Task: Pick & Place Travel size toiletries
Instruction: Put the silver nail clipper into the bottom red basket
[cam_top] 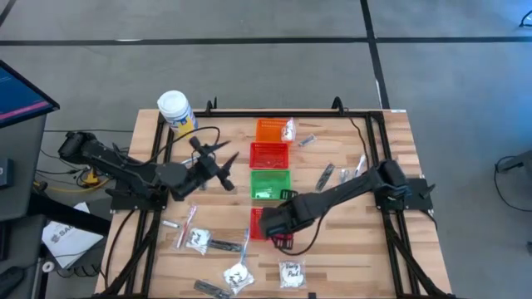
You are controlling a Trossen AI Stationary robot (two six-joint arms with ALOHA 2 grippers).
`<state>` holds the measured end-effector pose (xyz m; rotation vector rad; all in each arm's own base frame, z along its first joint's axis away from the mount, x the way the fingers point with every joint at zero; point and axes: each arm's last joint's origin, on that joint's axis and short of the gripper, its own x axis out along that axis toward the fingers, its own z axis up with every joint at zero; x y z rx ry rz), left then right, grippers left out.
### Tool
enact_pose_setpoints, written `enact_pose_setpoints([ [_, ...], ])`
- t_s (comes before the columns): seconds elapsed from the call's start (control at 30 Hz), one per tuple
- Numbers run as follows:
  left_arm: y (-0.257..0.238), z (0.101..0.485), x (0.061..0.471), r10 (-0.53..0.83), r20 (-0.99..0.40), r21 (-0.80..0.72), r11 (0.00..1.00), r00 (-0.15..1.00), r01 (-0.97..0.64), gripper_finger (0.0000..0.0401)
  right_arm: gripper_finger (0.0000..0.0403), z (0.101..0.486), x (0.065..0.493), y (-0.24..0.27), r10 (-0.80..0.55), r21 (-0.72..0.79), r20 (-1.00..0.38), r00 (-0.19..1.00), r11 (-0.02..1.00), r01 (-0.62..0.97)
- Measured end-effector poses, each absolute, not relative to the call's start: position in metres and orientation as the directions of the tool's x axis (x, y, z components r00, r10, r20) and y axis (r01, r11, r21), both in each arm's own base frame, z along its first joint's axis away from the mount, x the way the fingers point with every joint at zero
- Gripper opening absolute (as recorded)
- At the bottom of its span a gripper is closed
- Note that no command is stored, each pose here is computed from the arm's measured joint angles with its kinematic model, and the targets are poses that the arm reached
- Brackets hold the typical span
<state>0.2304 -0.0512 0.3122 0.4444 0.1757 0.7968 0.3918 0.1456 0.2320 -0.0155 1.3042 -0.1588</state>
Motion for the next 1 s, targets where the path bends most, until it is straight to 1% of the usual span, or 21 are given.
enact_pose_setpoints([
  [0.07,-0.052,0.313,0.227,0.782,0.012,0.448,0.553,0.623,-0.702,0.0186,0.0051,0.224,0.393,0.149,-0.129,-0.107,-0.964,0.233,0.989,0.104],
  [0.1,-0.052,0.314,0.226,0.786,0.012,0.439,0.552,0.619,-0.709,0.0186,0.0051,0.221,0.394,0.151,-0.129,-0.108,-0.965,0.229,0.989,0.100],
  [0.13,-0.053,0.316,0.223,0.774,0.014,0.420,0.570,0.633,-0.706,0.0186,0.0051,0.217,0.393,0.152,-0.134,-0.116,-0.968,0.211,0.989,0.096],
  [0.17,-0.055,0.319,0.221,0.744,0.022,0.390,0.609,0.668,-0.690,0.0186,0.0051,0.211,0.393,0.154,-0.138,-0.123,-0.972,0.192,0.988,0.089],
  [0.3,-0.066,0.332,0.209,0.498,0.070,0.295,0.817,0.864,-0.495,0.0186,0.0051,0.202,0.396,0.157,-0.122,-0.109,-0.976,0.180,0.991,0.082],
  [0.33,-0.068,0.335,0.207,0.433,0.084,0.282,0.854,0.898,-0.438,0.0186,0.0051,0.203,0.398,0.159,-0.111,-0.097,-0.973,0.201,0.992,0.078],
  [0.4,-0.075,0.337,0.201,0.322,0.100,0.276,0.900,0.942,-0.337,0.0186,0.0051,0.202,0.397,0.158,-0.116,-0.102,-0.975,0.190,0.992,0.080],
  [0.47,-0.078,0.338,0.196,0.254,0.113,0.277,0.921,0.961,-0.276,0.0186,0.0051,0.201,0.398,0.158,-0.113,-0.100,-0.975,0.189,0.992,0.080],
  [0.7,-0.075,0.334,0.187,0.242,0.120,0.274,0.924,0.963,-0.266,0.0186,0.0051,0.200,0.399,0.152,-0.107,-0.088,-0.978,0.180,0.990,0.110],
  [1.0,-0.074,0.333,0.186,0.245,0.121,0.275,0.923,0.962,-0.270,0.0186,0.0052,0.184,0.396,0.153,-0.090,-0.069,-0.981,0.170,0.990,0.124],
])
